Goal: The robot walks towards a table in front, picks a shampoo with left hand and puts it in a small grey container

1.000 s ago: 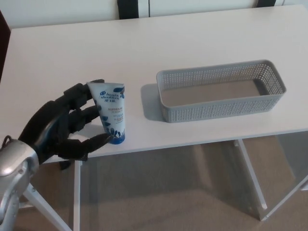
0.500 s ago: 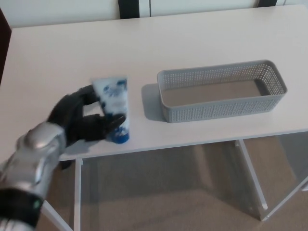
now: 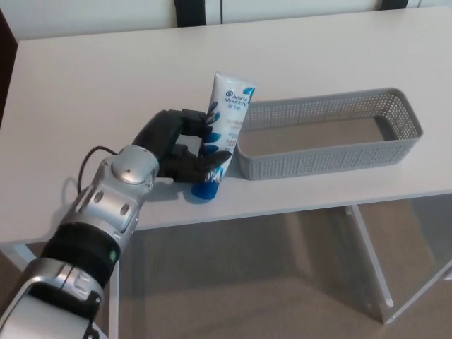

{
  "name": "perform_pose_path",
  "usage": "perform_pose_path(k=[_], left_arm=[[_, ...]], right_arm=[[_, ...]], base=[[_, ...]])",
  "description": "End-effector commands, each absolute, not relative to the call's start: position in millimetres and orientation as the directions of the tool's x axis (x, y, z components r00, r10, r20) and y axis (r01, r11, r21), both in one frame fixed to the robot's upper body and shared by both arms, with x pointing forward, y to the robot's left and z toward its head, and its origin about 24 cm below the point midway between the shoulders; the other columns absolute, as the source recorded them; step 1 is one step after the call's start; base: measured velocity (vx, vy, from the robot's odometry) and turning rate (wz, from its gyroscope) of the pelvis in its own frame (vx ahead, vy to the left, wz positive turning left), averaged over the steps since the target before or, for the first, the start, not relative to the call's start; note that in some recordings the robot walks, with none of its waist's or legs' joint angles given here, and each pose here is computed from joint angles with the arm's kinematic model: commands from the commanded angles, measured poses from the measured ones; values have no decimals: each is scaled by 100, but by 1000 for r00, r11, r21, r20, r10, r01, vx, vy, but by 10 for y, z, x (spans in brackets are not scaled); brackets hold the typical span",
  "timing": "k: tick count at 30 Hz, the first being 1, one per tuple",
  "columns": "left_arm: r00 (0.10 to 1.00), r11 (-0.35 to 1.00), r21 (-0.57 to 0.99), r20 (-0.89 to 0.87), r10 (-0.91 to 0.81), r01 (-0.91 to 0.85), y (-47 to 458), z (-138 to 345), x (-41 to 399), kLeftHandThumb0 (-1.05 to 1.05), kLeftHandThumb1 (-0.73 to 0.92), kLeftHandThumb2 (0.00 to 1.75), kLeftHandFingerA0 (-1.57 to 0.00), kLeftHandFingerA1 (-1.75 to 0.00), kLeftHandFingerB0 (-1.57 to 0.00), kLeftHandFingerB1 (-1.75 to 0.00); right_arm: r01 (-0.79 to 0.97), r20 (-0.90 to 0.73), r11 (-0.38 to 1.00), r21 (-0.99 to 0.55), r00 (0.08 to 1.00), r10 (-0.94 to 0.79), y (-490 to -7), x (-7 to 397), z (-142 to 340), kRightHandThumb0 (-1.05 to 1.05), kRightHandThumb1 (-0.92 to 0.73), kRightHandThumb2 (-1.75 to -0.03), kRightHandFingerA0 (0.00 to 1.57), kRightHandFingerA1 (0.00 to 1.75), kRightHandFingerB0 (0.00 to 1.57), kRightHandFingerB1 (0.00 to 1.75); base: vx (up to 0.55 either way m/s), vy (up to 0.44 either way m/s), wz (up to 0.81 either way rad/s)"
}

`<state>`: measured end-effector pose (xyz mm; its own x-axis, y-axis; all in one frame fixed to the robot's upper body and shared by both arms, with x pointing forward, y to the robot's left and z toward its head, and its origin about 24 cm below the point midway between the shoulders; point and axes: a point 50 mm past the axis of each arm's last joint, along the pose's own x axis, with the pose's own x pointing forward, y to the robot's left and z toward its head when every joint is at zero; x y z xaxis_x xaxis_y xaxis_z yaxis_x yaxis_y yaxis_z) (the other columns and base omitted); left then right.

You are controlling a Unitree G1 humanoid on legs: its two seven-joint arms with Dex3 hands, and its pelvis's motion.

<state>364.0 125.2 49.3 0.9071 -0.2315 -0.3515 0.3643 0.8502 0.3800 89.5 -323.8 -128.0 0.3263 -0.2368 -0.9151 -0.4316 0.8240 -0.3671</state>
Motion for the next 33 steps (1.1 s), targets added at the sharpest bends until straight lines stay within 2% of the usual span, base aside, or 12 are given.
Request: perform_pose_path(k=[1, 2, 5, 6, 10, 14, 19, 21, 23, 26, 29, 33], left_arm=[[940, 890, 360, -292, -178, 280, 1374, 555, 3635, -6, 77, 76, -95, -119, -84, -104], [953, 897, 357, -244, -180, 261, 1430, 647, 3653, -6, 74, 82, -88, -131, -83, -108], [966, 910, 342, -193, -174, 233, 1494, 821, 3684, -11, 80, 77, -93, -139, -82, -110], [974, 920, 334, -165, -156, 204, 1521, 938, 3702, -15, 80, 65, -101, -129, -82, -100], [991, 892, 431, -38, -131, 135, 1557, 1308, 3733, -13, 79, 64, -102, -122, -86, -71], [977, 798, 596, 100, -190, 94, 1392, 1832, 3779, -11, 77, 74, -105, -134, -85, -102], [950, 737, 657, 100, -294, 159, 1040, 2092, 3824, -14, 80, 68, -107, -132, -85, -108], [945, 719, 671, 83, -316, 181, 930, 2136, 3844, -15, 79, 67, -104, -129, -86, -100], [938, 696, 688, 62, -341, 208, 758, 2174, 3864, -17, 78, 63, -104, -114, -85, -72], [925, 675, 691, 24, -378, 258, 469, 2176, 3882, -10, 76, 68, -106, -116, -84, -87], [912, 634, 704, -47, -408, 320, 225, 2144, 3919, -13, 71, 61, -110, -109, -82, -63], [903, 611, 708, -89, -419, 353, 56, 2059, 3928, -17, 69, 60, -109, -100, -76, -53]], right_arm=[[-411, -917, 834, -368, 309, -252, -3319, 848, -1250, -39, -68, -60, 62, 47, 49, 39], [-429, -916, 823, -372, 312, -251, -3319, 848, -1249, -39, -70, -61, 65, 48, 54, 41], [-437, -916, 818, -373, 315, -249, -3318, 852, -1247, -39, -71, -61, 64, 49, 53, 41], [-433, -916, 821, -371, 314, -249, -3317, 853, -1248, -38, -72, -61, 63, 48, 51, 40], [-427, -914, 823, -375, 317, -252, -3351, 881, -1223, -39, -72, -61, 60, 47, 49, 40], [-450, -912, 808, -379, 332, -243, -3321, 952, -1220, -38, -72, -61, 65, 49, 50, 40], [-447, -914, 810, -380, 317, -254, -3323, 939, -1230, -38, -70, -61, 62, 48, 49, 39], [-448, -914, 809, -382, 316, -256, -3317, 937, -1234, -38, -71, -61, 60, 47, 48, 39], [-457, -913, 802, -385, 315, -258, -3317, 922, -1237, -39, -71, -61, 63, 48, 50, 39], [-462, -914, 800, -383, 314, -257, -3321, 923, -1234, -37, -71, -61, 65, 49, 53, 41], [-472, -914, 795, -382, 320, -250, -3312, 941, -1233, -37, -72, -61, 65, 49, 54, 41], [-472, -913, 794, -382, 324, -246, -3295, 957, -1238, -38, -72, -61, 63, 47, 51, 40]], base=[[0, 0, 0], [0, 0, 0], [0, 0, 0], [0, 0, 0], [0, 0, 0], [0, 0, 0], [0, 0, 0], [0, 0, 0], [0, 0, 0], [0, 0, 0], [0, 0, 0], [0, 0, 0]])
